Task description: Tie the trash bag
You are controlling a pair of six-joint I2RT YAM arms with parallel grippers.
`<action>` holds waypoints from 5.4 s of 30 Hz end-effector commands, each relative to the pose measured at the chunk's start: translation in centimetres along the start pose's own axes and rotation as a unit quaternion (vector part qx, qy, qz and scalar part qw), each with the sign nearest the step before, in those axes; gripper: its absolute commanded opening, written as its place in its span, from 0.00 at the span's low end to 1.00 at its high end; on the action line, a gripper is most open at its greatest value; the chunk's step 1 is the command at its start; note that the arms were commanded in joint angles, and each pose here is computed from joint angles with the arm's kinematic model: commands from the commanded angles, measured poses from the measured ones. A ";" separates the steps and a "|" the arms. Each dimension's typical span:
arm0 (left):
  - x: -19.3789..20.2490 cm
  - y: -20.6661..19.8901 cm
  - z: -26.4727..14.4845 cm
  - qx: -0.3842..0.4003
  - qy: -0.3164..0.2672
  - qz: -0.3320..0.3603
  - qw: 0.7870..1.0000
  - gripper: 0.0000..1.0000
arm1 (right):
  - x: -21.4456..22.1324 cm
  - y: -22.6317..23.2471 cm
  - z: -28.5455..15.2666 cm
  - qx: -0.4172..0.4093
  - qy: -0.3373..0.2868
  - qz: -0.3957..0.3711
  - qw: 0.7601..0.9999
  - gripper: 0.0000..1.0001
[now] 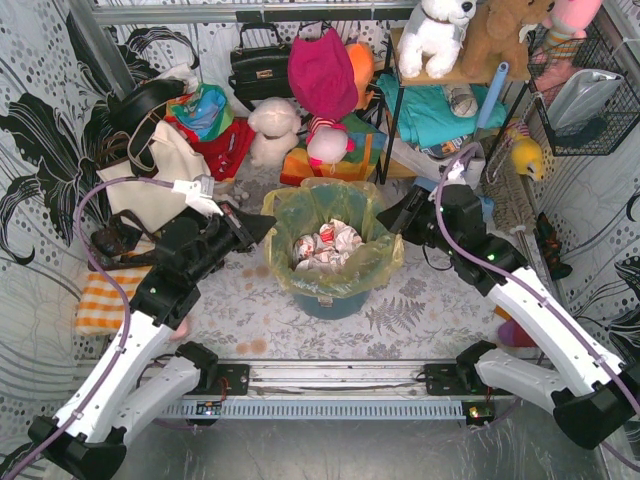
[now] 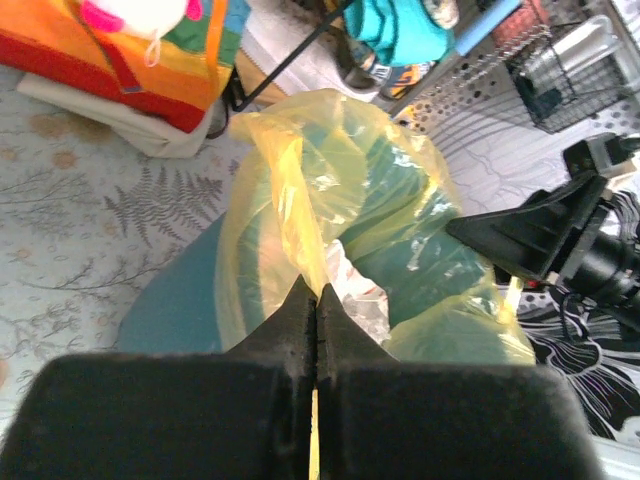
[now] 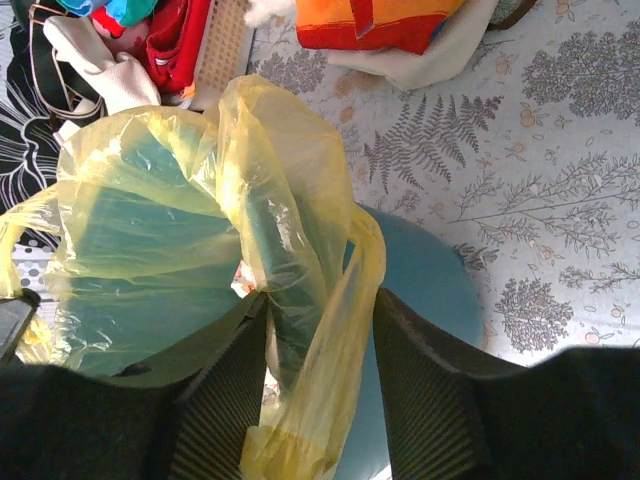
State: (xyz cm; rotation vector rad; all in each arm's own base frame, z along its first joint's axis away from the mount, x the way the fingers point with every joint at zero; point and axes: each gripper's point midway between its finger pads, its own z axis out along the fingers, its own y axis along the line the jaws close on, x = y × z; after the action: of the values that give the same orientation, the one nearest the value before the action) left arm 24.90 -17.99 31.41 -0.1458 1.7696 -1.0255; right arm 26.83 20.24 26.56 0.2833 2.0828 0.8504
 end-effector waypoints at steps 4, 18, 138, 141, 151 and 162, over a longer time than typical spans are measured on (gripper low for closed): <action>-1.6 2.5 0.0 -0.072 -0.037 0.025 0.996 0.00 | -2.6 1.4 -0.1 0.000 -0.040 -0.005 0.999 0.42; 1.5 1.2 -2.2 -0.027 0.017 -0.010 0.999 0.68 | -0.2 0.6 -4.5 -0.015 -0.001 -0.004 1.000 0.63; -0.5 -2.2 -2.3 -0.034 0.070 -0.033 0.996 0.82 | -4.3 3.8 -4.4 -0.046 -0.059 -0.029 0.997 0.66; 0.0 -0.5 -2.8 -0.081 0.074 -0.036 0.993 0.82 | -4.3 3.8 -4.2 -0.045 -0.059 -0.029 0.997 0.66; 0.8 -2.4 -1.3 0.007 0.064 -0.079 0.995 0.75 | -4.0 3.1 -3.0 -0.034 -0.057 -0.030 0.997 0.53; 0.0 0.4 -0.4 -0.062 0.038 -0.049 0.996 0.68 | -3.7 0.3 -0.4 0.006 -0.046 -0.005 0.999 0.50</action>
State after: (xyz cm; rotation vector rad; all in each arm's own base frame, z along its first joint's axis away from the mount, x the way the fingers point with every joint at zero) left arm 23.40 -17.99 29.69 -0.2857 1.9839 -1.0471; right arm 27.64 18.82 29.90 0.2699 2.0094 0.8039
